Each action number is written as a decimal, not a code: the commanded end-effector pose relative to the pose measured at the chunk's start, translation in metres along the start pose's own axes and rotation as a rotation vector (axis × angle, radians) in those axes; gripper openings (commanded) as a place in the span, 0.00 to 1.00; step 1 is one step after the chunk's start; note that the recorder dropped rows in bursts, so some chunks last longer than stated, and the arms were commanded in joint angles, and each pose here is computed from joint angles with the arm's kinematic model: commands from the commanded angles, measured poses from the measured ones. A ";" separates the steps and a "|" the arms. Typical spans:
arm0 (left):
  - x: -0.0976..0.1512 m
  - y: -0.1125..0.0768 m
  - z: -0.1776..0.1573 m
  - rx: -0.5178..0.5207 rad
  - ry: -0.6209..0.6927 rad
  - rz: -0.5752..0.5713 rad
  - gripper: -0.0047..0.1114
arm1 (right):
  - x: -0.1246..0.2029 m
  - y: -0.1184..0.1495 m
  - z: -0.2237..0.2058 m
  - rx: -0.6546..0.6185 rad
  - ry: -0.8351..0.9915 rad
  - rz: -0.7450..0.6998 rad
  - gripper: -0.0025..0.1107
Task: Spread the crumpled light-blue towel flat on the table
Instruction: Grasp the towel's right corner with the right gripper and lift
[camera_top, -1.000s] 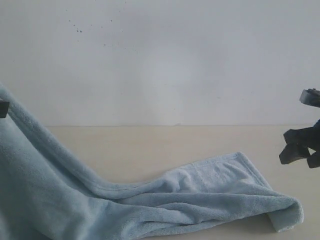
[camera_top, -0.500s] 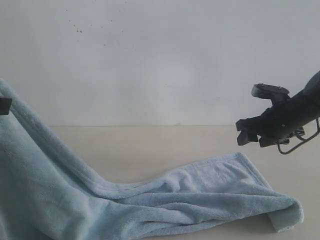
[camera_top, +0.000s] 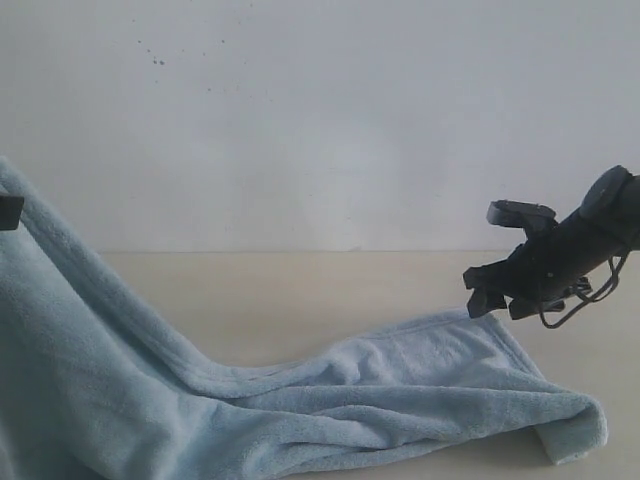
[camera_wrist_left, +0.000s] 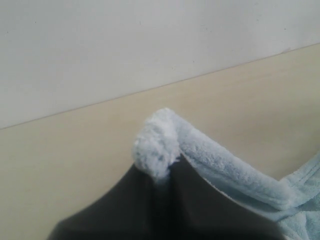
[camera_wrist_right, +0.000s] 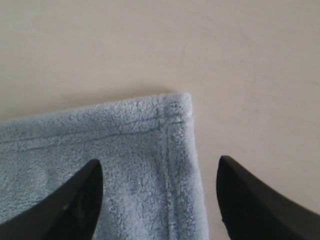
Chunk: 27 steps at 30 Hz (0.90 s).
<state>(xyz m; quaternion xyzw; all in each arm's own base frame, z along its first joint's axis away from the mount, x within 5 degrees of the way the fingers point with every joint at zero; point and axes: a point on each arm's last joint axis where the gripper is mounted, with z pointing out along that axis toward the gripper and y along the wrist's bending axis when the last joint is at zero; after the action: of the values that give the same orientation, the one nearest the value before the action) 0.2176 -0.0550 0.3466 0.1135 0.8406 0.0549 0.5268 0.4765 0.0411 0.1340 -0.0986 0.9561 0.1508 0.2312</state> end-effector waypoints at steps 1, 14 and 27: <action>0.000 -0.001 0.001 0.009 -0.010 -0.010 0.07 | 0.002 -0.003 0.006 0.002 0.015 -0.008 0.57; 0.000 -0.001 0.001 0.009 -0.010 -0.010 0.07 | 0.011 0.013 0.032 -0.005 0.053 -0.056 0.55; 0.006 0.006 0.001 -0.065 0.053 0.038 0.07 | -0.003 0.012 0.012 0.020 -0.028 0.049 0.02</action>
<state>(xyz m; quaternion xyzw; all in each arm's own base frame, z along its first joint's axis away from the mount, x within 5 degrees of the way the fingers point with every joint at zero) 0.2174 -0.0521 0.3460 0.1184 0.8418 0.0761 0.5212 0.4787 0.0611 0.1100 -0.0801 0.9608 0.1534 0.2167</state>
